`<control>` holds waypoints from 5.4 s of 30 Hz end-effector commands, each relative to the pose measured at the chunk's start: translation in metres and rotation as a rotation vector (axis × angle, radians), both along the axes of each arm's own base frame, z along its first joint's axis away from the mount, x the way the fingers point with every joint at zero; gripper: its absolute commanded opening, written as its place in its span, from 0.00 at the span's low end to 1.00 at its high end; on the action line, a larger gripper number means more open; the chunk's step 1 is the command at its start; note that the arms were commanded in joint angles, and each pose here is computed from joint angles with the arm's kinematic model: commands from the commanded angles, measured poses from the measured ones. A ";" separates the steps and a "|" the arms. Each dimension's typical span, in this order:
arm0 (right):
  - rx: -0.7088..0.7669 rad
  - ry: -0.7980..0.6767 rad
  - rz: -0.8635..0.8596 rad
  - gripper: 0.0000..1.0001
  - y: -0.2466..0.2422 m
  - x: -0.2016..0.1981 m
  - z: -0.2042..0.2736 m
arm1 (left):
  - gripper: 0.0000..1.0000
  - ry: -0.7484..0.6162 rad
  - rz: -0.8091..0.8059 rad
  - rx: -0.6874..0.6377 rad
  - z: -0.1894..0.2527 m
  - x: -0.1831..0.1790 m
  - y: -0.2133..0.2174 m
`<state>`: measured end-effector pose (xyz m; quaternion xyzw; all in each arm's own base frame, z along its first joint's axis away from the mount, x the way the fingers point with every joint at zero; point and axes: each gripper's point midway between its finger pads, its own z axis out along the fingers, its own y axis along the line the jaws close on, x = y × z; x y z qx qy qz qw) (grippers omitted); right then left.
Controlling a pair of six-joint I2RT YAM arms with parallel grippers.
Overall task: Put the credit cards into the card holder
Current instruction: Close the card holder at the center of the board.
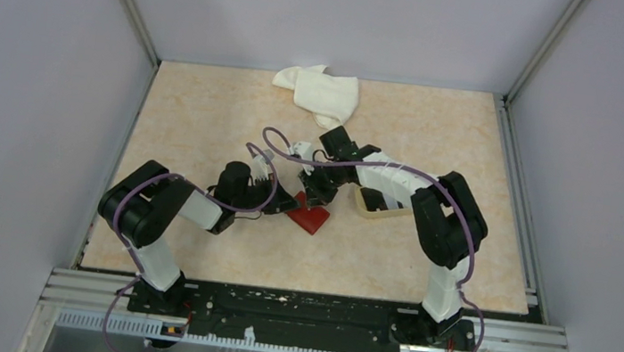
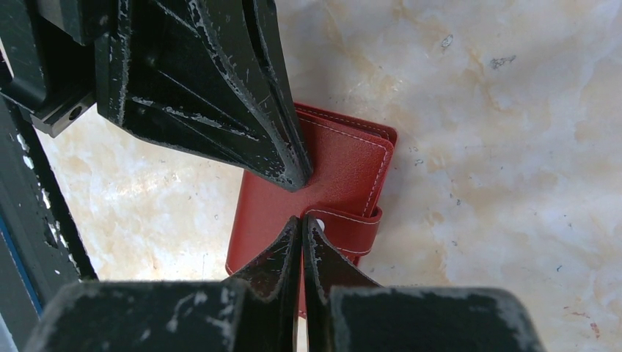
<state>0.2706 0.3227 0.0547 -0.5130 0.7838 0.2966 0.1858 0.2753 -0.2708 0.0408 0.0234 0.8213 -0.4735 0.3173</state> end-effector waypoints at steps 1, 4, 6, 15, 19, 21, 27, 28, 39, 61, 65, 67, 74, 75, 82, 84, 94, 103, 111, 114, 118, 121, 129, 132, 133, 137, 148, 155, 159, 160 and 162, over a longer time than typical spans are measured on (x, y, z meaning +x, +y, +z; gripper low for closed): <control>0.050 0.032 0.018 0.00 0.006 -0.009 0.009 | 0.00 0.073 -0.003 0.070 -0.028 -0.012 0.009; 0.042 0.037 0.025 0.00 0.003 -0.011 0.006 | 0.00 0.072 -0.004 0.069 -0.028 -0.012 0.009; 0.038 0.042 0.027 0.00 0.002 -0.013 0.004 | 0.00 0.073 -0.003 0.070 -0.028 -0.012 0.009; 0.153 -0.026 0.142 0.24 0.009 -0.014 0.047 | 0.07 0.027 -0.055 -0.005 -0.007 -0.012 0.001; 0.226 -0.131 0.271 0.47 -0.002 -0.032 0.076 | 0.17 -0.104 -0.103 -0.118 0.047 -0.013 -0.006; 0.239 -0.214 0.351 0.49 -0.012 -0.043 0.084 | 0.23 -0.179 -0.103 -0.122 0.070 -0.012 -0.004; 0.153 -0.437 0.627 0.48 -0.055 -0.068 0.043 | 0.51 -0.245 0.112 0.117 0.069 0.005 0.042; 0.128 -0.449 0.660 0.40 -0.060 -0.069 0.030 | 0.50 -0.223 0.163 0.151 0.062 0.008 0.052; -0.032 -0.409 0.368 0.00 -0.047 -0.014 -0.007 | 0.08 0.128 0.116 0.216 -0.013 0.013 0.053; 0.006 -0.495 0.132 0.24 -0.069 0.037 0.058 | 0.18 0.123 0.043 0.135 -0.009 -0.066 0.030; 0.205 -0.520 0.412 0.54 -0.059 -0.015 0.078 | 0.27 -0.073 0.090 0.149 0.031 -0.046 0.042; 0.301 -0.524 0.568 0.70 -0.054 -0.041 0.078 | 0.51 -0.196 0.123 0.157 0.052 -0.035 0.049; 0.297 -0.654 1.079 0.75 -0.063 -0.053 0.039 | 0.98 -0.360 0.032 0.131 0.078 -0.021 0.055; 0.317 -0.673 1.128 0.75 -0.061 -0.054 0.035 | 0.98 -0.345 0.008 0.112 0.077 -0.020 0.054; 0.249 -0.849 1.053 0.79 -0.034 -0.027 0.012 | 0.74 -0.194 -0.183 -0.016 0.060 -0.018 0.033; 0.218 -0.865 1.053 0.80 -0.034 -0.024 0.009 | 0.73 -0.179 -0.205 -0.025 0.058 -0.016 0.029; 0.078 -0.783 0.937 0.68 -0.035 -0.015 -0.024 | 0.73 -0.430 -0.140 0.048 0.091 -0.002 0.041; -0.047 -0.693 0.694 0.42 -0.047 -0.019 -0.033 | 0.68 -0.415 -0.200 0.056 0.084 -0.005 0.036; -0.029 -0.553 0.542 0.43 -0.045 -0.038 -0.026 | 0.67 -0.533 -0.285 0.085 0.089 -0.001 0.031; -0.003 -0.464 0.520 0.48 -0.041 -0.046 -0.012 | 0.68 -0.490 -0.289 0.132 0.080 0.005 0.030; 0.058 -0.388 0.552 0.51 -0.043 -0.057 0.011 | 0.68 -0.368 -0.279 0.258 0.051 0.011 0.031; 0.092 -0.370 0.563 0.53 -0.045 -0.060 0.026 | 0.69 -0.349 -0.290 0.333 0.042 0.013 0.028; 0.136 -0.383 0.518 0.55 -0.056 -0.050 0.040 | 0.71 -0.362 -0.412 0.328 0.049 0.017 0.005; 0.146 -0.364 0.511 0.55 -0.058 -0.050 0.037 | 0.63 -0.380 -0.473 0.362 0.041 0.019 -0.006; 0.145 -0.361 0.510 0.55 -0.058 -0.050 0.036 | 0.56 -0.353 -0.489 0.376 0.036 0.018 -0.008; 0.150 -0.360 0.503 0.55 -0.059 -0.048 0.037 | 0.46 -0.313 -0.517 0.461 0.024 0.017 -0.015; 0.155 -0.359 0.485 0.55 -0.062 -0.045 0.038 | 0.40 -0.281 -0.495 0.560 0.017 0.020 -0.013; 0.153 -0.357 0.484 0.55 -0.063 -0.045 0.038 | 0.26 -0.273 -0.515 0.551 0.016 0.021 -0.018; 0.152 -0.358 0.482 0.55 -0.063 -0.045 0.038 | 0.13 -0.267 -0.526 0.547 0.016 0.021 -0.020; 0.149 -0.359 0.482 0.55 -0.063 -0.044 0.038 | 0.08 -0.268 -0.531 0.544 0.017 0.021 -0.021; 0.136 -0.369 0.475 0.54 -0.064 -0.042 0.036 | 0.04 -0.270 -0.533 0.538 0.020 0.021 -0.021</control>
